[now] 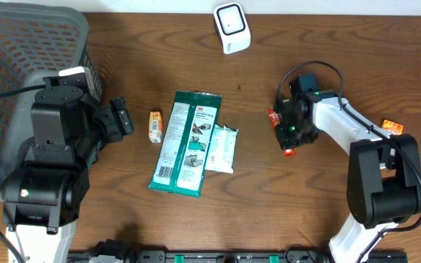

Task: Scan the item barcode
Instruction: 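Raise the Nescafe stick to the white scanner with the right gripper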

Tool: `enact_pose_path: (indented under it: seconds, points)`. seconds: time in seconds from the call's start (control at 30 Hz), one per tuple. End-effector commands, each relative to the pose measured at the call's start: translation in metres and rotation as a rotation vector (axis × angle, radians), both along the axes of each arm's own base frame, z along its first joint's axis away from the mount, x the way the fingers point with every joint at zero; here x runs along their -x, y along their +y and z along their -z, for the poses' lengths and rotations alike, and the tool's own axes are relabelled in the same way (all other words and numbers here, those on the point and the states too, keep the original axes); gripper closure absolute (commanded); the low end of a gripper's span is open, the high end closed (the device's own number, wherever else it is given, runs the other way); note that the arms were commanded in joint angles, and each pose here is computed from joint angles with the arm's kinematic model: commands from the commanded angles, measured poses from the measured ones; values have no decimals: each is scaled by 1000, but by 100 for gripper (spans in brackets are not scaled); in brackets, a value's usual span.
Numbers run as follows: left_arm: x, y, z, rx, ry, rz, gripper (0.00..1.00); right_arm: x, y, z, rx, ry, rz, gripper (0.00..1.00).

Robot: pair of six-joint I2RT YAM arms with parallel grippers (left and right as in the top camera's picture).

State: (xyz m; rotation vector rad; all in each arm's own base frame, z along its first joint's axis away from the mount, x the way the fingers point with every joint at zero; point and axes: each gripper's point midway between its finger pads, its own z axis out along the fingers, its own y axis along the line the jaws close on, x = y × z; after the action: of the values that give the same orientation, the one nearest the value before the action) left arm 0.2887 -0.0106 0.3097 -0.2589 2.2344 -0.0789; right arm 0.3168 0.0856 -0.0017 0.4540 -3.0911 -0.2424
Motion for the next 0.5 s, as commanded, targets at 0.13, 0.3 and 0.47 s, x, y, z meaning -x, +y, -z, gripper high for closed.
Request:
enact_pose_path:
  seconds: [0.13,0.3,0.47]
  points:
    - [0,3,-4,2,-11,-14,13,-18,9,-72,-46,-93,179,99]
    - [0,3,-4,2,-11,-14,13,-23,10,-126,-53,-113,177,99]
    - [0,3,-4,2,-11,-14,13,-34,15,-173,-64,-169,169,99]
